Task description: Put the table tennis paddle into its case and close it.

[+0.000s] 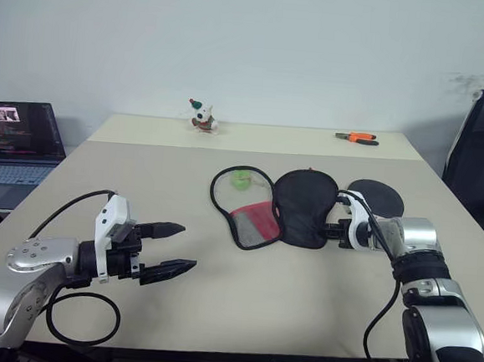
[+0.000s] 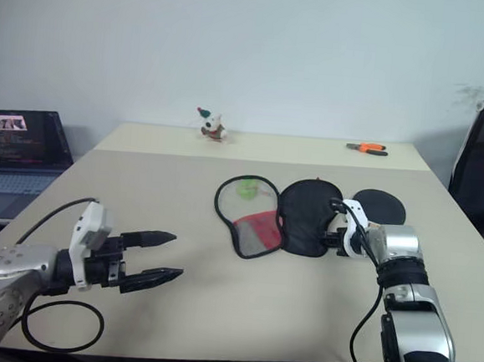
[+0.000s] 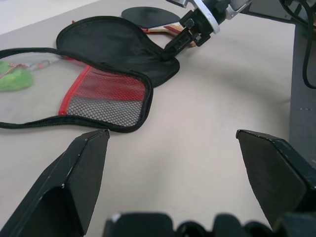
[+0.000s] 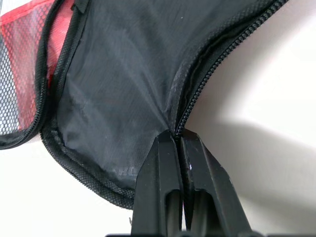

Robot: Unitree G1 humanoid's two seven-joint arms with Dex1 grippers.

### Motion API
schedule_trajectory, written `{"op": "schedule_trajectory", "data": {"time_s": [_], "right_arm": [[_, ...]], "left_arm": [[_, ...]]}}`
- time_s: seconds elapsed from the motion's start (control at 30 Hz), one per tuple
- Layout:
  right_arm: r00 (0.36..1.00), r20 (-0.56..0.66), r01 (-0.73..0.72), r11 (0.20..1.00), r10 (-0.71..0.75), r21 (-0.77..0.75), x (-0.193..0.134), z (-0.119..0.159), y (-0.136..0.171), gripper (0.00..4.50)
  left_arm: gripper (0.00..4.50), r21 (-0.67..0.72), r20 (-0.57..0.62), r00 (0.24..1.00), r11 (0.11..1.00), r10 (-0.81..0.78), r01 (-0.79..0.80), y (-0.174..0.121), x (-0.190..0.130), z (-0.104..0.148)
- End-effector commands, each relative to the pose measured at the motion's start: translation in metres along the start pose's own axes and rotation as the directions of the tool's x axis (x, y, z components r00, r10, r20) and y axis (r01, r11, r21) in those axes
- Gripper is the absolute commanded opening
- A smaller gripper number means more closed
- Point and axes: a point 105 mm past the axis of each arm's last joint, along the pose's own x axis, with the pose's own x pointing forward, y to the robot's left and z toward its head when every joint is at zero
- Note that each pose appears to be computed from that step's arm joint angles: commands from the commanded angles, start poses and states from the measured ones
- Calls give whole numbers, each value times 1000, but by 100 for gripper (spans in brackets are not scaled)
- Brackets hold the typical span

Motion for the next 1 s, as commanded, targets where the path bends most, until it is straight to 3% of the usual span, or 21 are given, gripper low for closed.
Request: {"op": "schedule_trajectory", "data": {"time_s": [0.03,0.47,0.57,0.83,0.93,1.0], "right_arm": [[1000,-16,4,1000,-4,5,-6,-7,1,2],[996,-11,85,996,-84,39,-11,-12,-17,2],[991,8,130,991,-130,43,-13,-7,-25,62],[990,54,131,991,-129,-35,-27,4,-30,319],[986,159,57,998,-54,-15,-46,29,-24,420],[963,255,82,997,-82,13,-62,48,-32,420]], "left_arm": [[450,50,21,1000,999,3,-4,-1,-5,15],[450,78,24,999,997,-21,19,3,-4,23],[450,80,25,1000,997,-19,17,4,-3,23],[450,76,32,999,997,-14,11,2,-2,21],[450,75,56,998,997,-4,0,3,-1,24],[450,69,79,997,998,-1,-4,4,0,27]]}}
